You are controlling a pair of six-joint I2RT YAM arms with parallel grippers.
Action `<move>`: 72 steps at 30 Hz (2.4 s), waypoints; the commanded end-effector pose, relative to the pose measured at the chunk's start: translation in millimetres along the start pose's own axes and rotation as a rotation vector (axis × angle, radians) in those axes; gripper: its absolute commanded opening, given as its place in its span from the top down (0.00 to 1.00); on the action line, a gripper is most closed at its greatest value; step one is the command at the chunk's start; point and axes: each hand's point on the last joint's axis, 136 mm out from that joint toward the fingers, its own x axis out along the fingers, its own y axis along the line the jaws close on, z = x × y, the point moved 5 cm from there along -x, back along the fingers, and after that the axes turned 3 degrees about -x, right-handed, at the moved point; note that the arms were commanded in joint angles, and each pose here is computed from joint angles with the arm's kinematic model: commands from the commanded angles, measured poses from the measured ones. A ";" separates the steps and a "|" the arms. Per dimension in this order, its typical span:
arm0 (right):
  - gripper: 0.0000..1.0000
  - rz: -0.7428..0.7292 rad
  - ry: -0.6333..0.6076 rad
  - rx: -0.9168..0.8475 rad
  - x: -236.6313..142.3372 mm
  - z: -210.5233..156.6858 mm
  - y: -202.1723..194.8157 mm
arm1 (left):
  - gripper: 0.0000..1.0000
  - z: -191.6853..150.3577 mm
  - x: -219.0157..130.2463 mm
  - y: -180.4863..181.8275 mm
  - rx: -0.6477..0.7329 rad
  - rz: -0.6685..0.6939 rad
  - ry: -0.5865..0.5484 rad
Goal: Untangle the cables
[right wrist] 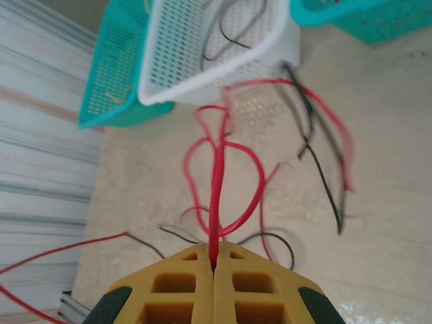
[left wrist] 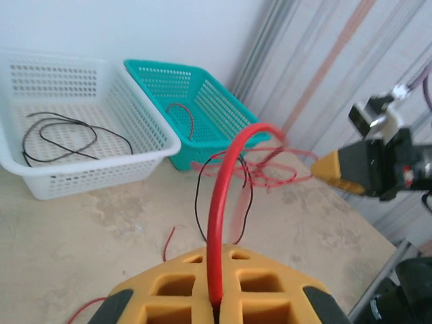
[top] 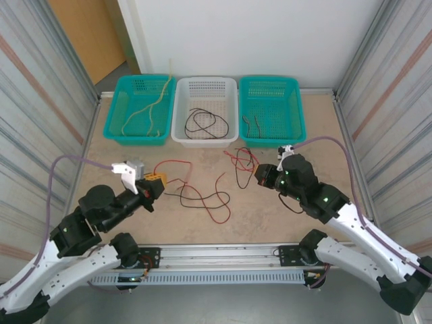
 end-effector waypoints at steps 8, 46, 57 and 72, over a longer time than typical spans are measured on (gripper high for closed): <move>0.84 -0.004 0.180 -0.155 36.2 -53.3 24.2 | 1.00 59.1 9.6 -39.5 0.001 -0.112 -0.092; 0.83 0.260 0.143 -0.315 110.3 -83.3 113.0 | 1.00 131.3 14.4 -109.4 -0.037 -0.434 -0.187; 1.00 0.113 0.216 -0.207 134.1 -101.8 62.1 | 1.00 145.5 11.4 -117.0 -0.038 -0.464 -0.228; 1.00 0.067 0.197 -0.232 121.5 -106.4 45.5 | 1.00 165.8 7.6 -117.9 -0.067 -0.422 -0.271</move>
